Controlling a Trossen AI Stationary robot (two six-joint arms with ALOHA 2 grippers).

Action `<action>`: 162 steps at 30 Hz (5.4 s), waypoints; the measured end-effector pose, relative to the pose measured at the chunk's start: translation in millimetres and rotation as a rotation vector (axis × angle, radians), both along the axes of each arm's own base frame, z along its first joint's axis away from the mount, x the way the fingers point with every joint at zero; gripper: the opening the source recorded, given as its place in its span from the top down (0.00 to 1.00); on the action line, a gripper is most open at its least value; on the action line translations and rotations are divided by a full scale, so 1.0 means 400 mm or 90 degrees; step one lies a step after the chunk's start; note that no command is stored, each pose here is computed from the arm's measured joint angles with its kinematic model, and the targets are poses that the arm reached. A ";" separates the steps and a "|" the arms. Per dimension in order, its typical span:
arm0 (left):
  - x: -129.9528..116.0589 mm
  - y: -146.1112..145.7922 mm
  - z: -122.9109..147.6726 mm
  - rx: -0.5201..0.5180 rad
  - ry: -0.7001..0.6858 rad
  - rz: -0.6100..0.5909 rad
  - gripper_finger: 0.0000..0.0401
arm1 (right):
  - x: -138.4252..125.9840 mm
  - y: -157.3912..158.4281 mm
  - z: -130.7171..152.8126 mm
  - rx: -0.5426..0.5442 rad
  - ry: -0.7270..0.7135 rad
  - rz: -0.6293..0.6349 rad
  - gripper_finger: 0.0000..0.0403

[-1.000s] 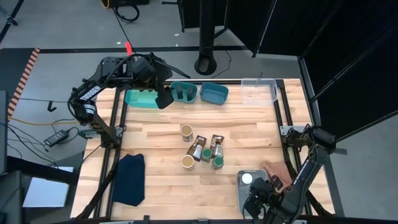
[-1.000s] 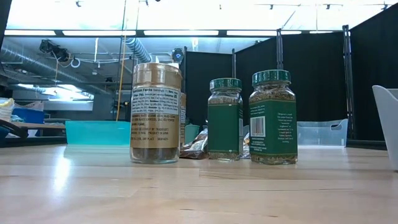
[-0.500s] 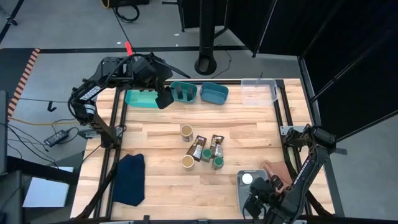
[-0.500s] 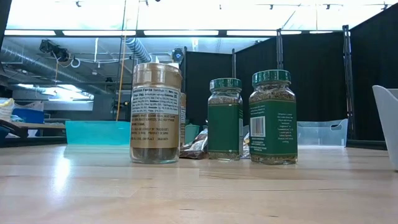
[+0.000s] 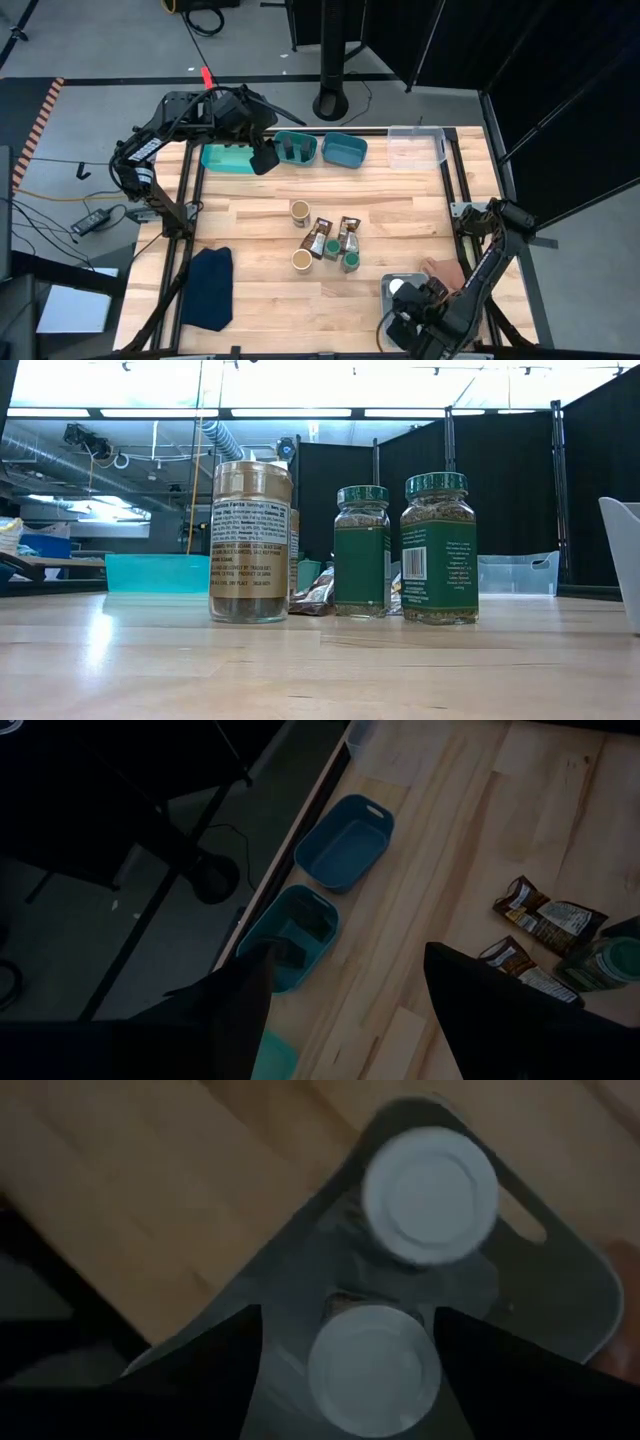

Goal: Sort spices by type
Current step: Put the right green seasoning bottle into the blue bin

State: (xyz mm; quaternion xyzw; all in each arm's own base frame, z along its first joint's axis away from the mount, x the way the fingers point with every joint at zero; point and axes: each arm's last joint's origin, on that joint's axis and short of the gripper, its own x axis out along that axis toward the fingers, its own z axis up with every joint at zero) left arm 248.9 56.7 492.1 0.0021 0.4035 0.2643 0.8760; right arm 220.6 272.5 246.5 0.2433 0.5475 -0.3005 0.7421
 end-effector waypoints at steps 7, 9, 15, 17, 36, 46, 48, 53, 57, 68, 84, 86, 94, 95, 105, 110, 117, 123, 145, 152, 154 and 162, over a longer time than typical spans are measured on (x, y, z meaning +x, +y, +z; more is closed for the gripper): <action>0.002 -0.007 -0.002 -0.050 -0.008 -0.045 0.34 | 0.042 -0.051 0.088 -0.040 0.046 0.079 0.27; 0.002 -0.009 -0.003 -0.061 -0.004 -0.060 0.34 | 0.053 -0.071 0.114 -0.055 0.062 0.100 0.28; -0.025 -0.005 -0.002 -0.053 0.030 -0.072 0.34 | 0.104 -0.152 0.157 -0.109 0.072 0.189 0.29; -0.040 0.004 0.006 -0.050 0.020 -0.062 0.34 | 0.125 -0.184 0.161 -0.125 0.083 0.218 0.29; -0.202 0.019 0.076 -0.100 -0.103 -0.032 0.34 | 0.294 -0.326 0.051 -0.102 0.000 0.378 0.34; -0.203 0.016 0.075 -0.119 -0.116 -0.036 0.34 | 0.267 -0.337 0.028 -0.065 -0.112 0.422 0.32; -0.199 0.018 0.063 -0.128 -0.106 -0.030 0.34 | 0.258 -0.348 0.009 -0.043 -0.152 0.429 0.32; -0.185 0.023 0.024 -0.150 -0.079 -0.014 0.34 | 0.227 -0.388 -0.021 -0.021 -0.196 0.386 0.32; -0.163 0.031 -0.006 -0.154 -0.081 -0.008 0.34 | 0.223 -0.405 -0.027 -0.029 -0.206 0.381 0.32; -0.104 0.053 -0.098 -0.173 -0.040 0.001 0.34 | 0.235 -0.426 -0.037 -0.028 -0.192 0.429 0.33; -0.087 0.059 -0.140 -0.184 -0.008 0.006 0.34 | 0.229 -0.426 -0.101 0.002 -0.244 0.399 0.33; -0.087 0.059 -0.140 -0.184 -0.009 0.006 0.34 | 0.229 -0.427 -0.101 -0.006 -0.244 0.396 0.35; -0.087 0.059 -0.140 -0.184 -0.009 0.006 0.34 | 0.224 -0.432 -0.107 -0.028 -0.230 0.385 0.45; -0.087 0.059 -0.140 -0.184 -0.009 0.006 0.34 | 0.223 -0.433 -0.108 -0.030 -0.230 0.379 0.46; -0.087 0.059 -0.140 -0.184 -0.008 0.007 0.34 | 0.218 -0.439 -0.111 -0.030 -0.227 0.285 0.48; -0.087 0.059 -0.140 -0.184 -0.007 0.006 0.34 | 0.221 -0.437 -0.080 -0.015 -0.233 0.272 0.48; -0.091 0.057 -0.137 -0.178 -0.006 -0.012 0.34 | 0.181 -0.476 0.031 -0.016 -0.287 0.241 0.48; -0.098 0.054 -0.132 -0.175 -0.012 -0.016 0.34 | 0.117 -0.572 0.122 -0.089 -0.324 0.160 0.48; -0.114 0.050 -0.123 -0.153 -0.013 -0.019 0.34 | 0.180 -1.061 0.048 -0.197 -0.356 0.030 0.48; -0.114 0.050 -0.123 -0.152 -0.013 -0.018 0.34 | 0.247 -1.164 0.027 -0.201 -0.328 0.044 0.48; -0.114 0.050 -0.123 -0.152 -0.013 -0.018 0.34 | 0.271 -1.188 0.033 -0.205 -0.322 0.050 0.48; -0.114 0.052 -0.123 -0.142 -0.011 -0.009 0.34 | 0.327 -1.248 0.007 -0.180 -0.237 0.074 0.48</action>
